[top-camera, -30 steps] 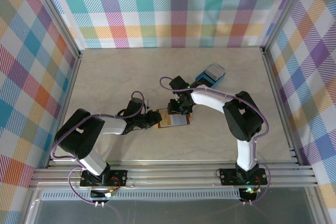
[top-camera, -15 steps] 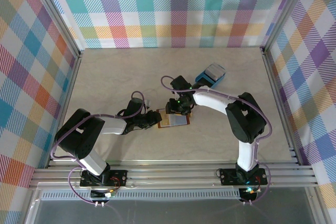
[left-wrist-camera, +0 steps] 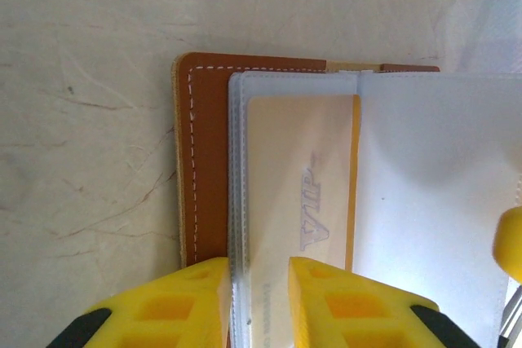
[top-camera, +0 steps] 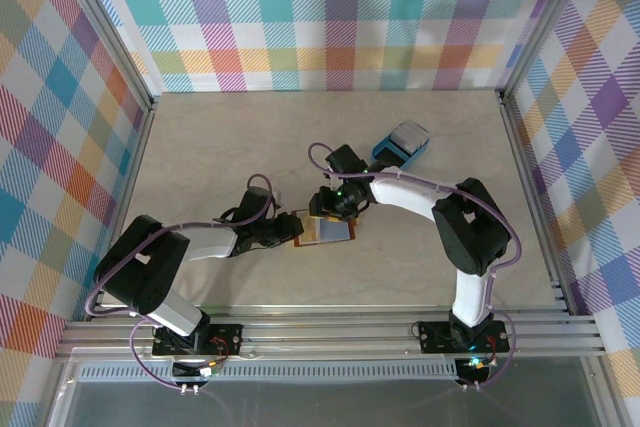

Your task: Put the credit cards into the card holder

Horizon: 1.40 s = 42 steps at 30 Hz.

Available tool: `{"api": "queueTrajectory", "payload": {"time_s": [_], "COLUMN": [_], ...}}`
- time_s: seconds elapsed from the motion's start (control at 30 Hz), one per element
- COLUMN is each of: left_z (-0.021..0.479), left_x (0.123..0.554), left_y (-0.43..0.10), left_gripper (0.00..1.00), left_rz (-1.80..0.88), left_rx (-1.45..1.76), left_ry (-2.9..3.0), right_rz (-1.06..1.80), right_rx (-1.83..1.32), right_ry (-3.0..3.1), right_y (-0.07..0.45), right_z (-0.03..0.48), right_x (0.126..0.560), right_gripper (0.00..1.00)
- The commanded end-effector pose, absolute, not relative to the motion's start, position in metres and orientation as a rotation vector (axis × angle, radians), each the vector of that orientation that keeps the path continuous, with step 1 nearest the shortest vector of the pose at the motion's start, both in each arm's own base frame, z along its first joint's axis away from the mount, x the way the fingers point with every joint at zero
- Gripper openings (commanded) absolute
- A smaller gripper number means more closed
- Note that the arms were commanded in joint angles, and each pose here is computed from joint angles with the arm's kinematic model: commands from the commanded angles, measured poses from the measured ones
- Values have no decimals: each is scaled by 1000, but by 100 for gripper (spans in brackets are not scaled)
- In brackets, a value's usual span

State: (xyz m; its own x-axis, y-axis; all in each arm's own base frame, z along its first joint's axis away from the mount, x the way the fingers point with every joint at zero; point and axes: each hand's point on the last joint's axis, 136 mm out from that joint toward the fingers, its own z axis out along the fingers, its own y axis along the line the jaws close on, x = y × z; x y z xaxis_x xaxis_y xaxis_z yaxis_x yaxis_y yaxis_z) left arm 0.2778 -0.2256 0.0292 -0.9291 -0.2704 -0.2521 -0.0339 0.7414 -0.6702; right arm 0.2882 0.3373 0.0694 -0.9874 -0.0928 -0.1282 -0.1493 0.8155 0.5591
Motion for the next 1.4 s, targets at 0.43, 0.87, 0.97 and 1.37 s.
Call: {"api": "queueTrajectory", "payload": {"time_s": [0.43,0.87,0.97,1.37], "left_z": [53,174,206,268], "left_x": [282,291,294,309], "left_y": [-199,-200,-212,-239], "left_gripper": [24,28,44,92], "left_rz": [-867,-956,-1003,-1038], "left_rx": [-258,21,142,497], "left_ry": [2593,2366,2326,2110], "right_rz": [967,523,401,63], "right_rx": [-216,-506,-516,-637], "right_ry": [2749,2267,2252,2339], "right_y": [337,222,184,125], "right_z": [108,203,218,206], "right_x": [295,338,353,411], "right_gripper": [44,50,55,79]}}
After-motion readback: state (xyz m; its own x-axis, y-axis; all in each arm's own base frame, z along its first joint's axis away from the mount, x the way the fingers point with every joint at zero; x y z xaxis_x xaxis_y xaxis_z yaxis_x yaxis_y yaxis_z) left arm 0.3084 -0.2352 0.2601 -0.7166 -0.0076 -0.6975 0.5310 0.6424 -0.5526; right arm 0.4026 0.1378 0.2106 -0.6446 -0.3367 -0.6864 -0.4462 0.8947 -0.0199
